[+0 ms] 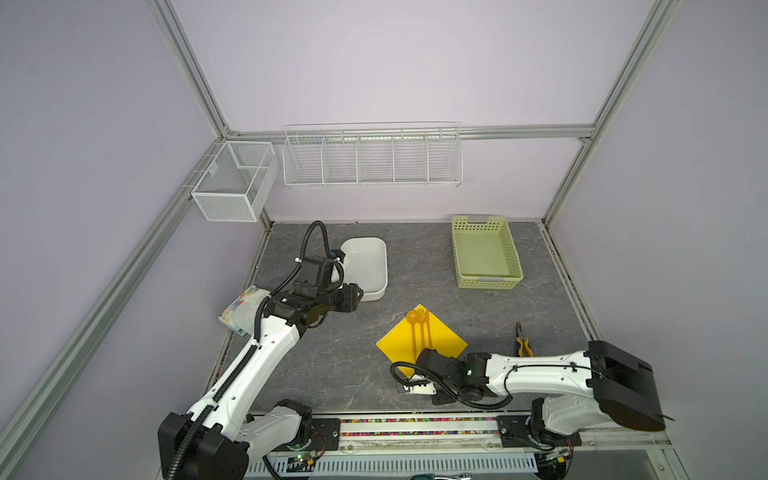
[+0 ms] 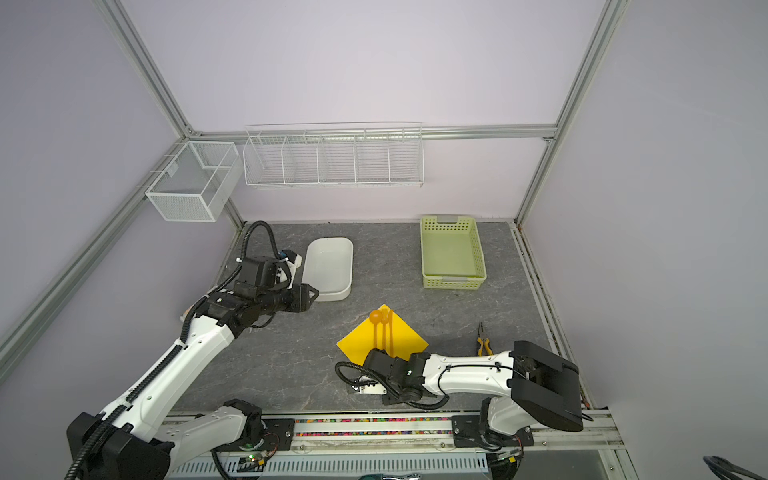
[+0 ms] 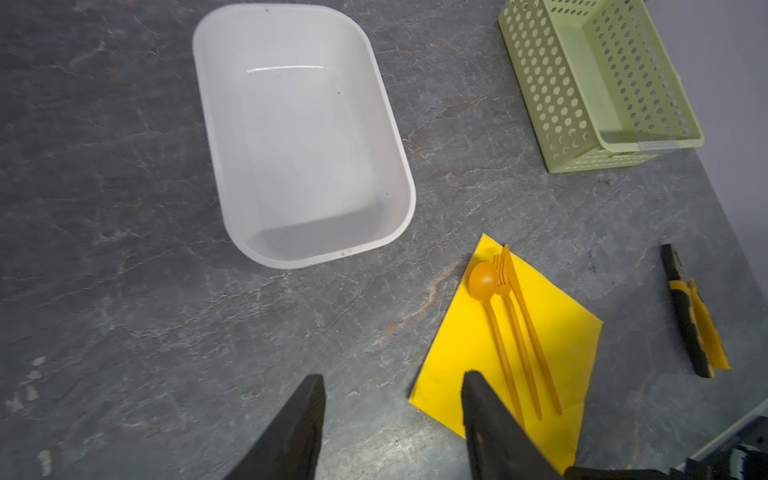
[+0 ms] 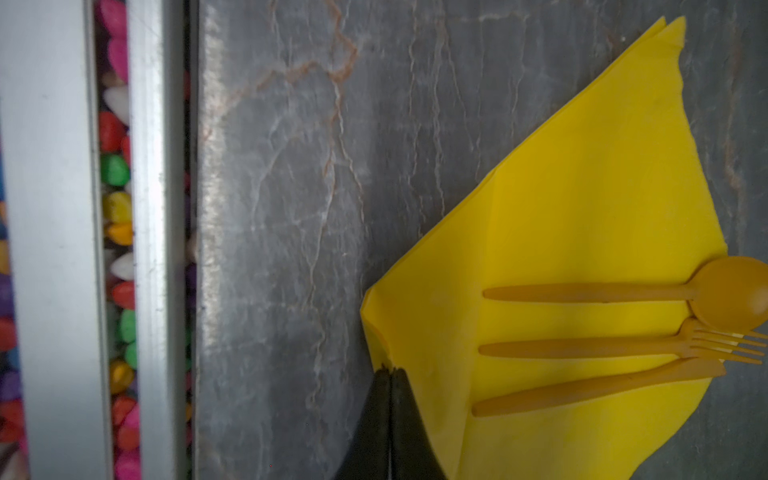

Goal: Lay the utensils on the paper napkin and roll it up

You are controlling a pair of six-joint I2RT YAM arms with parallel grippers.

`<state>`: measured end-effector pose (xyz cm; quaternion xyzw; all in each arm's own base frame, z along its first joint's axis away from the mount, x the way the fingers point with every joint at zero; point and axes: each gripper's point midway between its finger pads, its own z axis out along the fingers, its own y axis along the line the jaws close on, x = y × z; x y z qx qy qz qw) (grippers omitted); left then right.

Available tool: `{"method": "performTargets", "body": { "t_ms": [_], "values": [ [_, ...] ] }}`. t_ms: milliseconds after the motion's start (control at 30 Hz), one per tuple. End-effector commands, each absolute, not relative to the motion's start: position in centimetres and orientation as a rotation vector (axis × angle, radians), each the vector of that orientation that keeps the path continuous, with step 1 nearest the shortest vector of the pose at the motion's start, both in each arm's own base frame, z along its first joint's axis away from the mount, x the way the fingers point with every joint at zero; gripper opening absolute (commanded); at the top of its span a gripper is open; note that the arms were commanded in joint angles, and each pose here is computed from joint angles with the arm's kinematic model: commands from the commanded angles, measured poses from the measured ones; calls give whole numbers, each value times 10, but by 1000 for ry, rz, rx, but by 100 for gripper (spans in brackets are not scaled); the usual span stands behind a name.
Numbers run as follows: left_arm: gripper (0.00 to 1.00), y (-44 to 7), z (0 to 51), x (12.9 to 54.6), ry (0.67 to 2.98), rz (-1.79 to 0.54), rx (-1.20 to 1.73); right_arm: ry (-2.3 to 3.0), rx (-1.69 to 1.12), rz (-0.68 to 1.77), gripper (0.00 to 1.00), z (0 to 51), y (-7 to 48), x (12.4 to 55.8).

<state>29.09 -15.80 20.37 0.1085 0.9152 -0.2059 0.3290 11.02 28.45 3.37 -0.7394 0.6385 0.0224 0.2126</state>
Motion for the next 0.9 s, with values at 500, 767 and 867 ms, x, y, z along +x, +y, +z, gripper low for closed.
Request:
{"method": "performTargets", "body": {
  "t_ms": [500,767,867],
  "values": [
    [44,-219,149,254,2496,-880,272,1817,-1900,107,7,64,279,137],
    [36,-232,122,215,2530,-1082,211,1835,-1851,114,7,68,281,150],
    [30,-240,110,198,2543,-1153,195,1849,-1821,131,7,71,284,155]
  ]
}}
